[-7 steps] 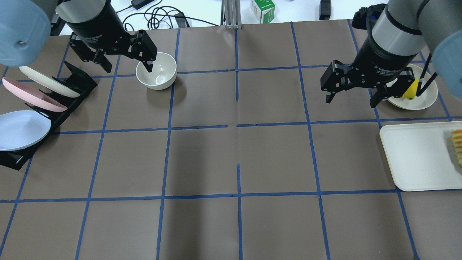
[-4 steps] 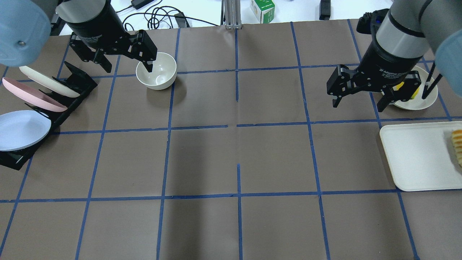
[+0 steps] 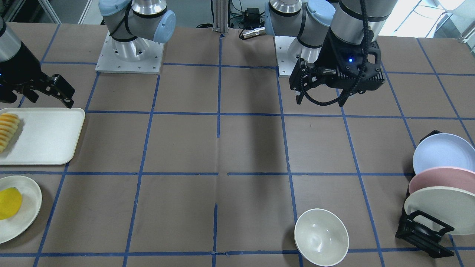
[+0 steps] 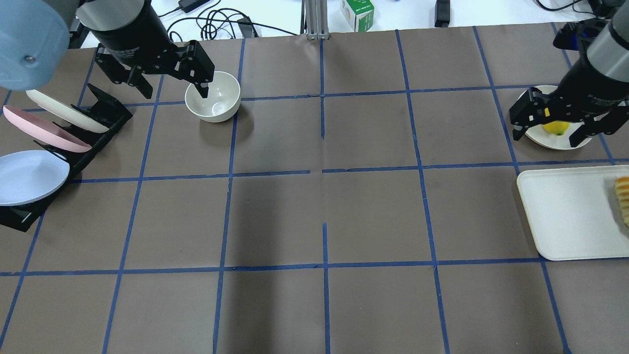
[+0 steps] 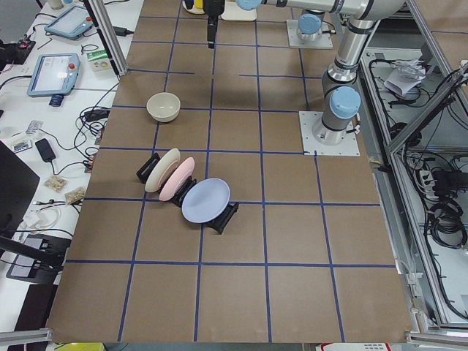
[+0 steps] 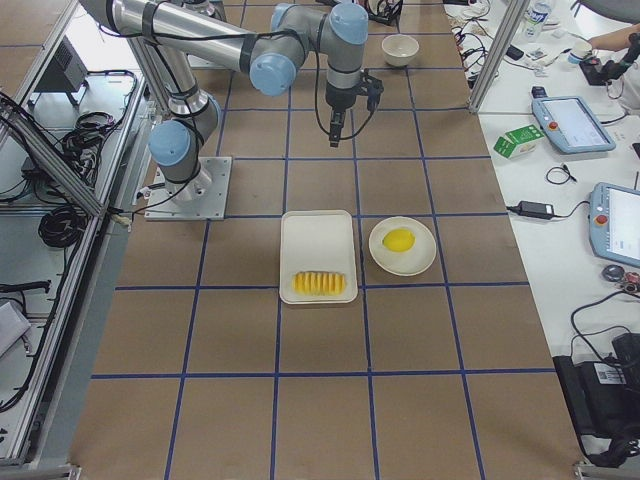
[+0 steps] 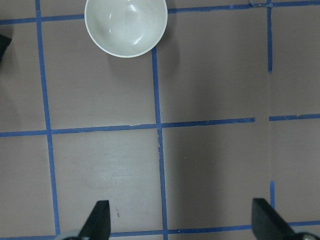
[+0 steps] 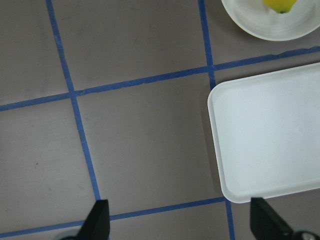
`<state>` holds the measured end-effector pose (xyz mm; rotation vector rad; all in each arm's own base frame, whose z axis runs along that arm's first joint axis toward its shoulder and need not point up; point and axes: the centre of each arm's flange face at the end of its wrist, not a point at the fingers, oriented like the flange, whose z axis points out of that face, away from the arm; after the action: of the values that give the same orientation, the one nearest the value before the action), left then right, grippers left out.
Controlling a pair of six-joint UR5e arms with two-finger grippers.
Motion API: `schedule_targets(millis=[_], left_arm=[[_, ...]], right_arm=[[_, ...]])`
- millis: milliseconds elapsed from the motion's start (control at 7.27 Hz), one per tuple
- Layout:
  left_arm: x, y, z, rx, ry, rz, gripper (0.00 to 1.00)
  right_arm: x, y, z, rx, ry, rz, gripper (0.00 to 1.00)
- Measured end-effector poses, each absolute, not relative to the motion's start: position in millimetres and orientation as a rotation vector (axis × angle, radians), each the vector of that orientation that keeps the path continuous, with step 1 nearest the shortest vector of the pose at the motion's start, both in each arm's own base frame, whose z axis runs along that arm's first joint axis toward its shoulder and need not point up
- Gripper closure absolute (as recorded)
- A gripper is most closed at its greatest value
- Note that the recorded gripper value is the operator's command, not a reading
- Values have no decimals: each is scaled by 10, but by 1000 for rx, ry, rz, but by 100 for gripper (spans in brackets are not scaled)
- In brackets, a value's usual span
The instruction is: Place bowl and put lemon in it
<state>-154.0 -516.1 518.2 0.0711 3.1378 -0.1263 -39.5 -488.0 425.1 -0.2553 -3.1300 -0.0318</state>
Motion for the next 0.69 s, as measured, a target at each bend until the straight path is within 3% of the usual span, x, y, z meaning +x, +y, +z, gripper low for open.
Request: schedule_targets(millis=[688], left_arm=[[-1535,-5204,5123,69,3139,-112,0]], right_arm=[[-1438,-5520,3442,-180,-3106,81,0]])
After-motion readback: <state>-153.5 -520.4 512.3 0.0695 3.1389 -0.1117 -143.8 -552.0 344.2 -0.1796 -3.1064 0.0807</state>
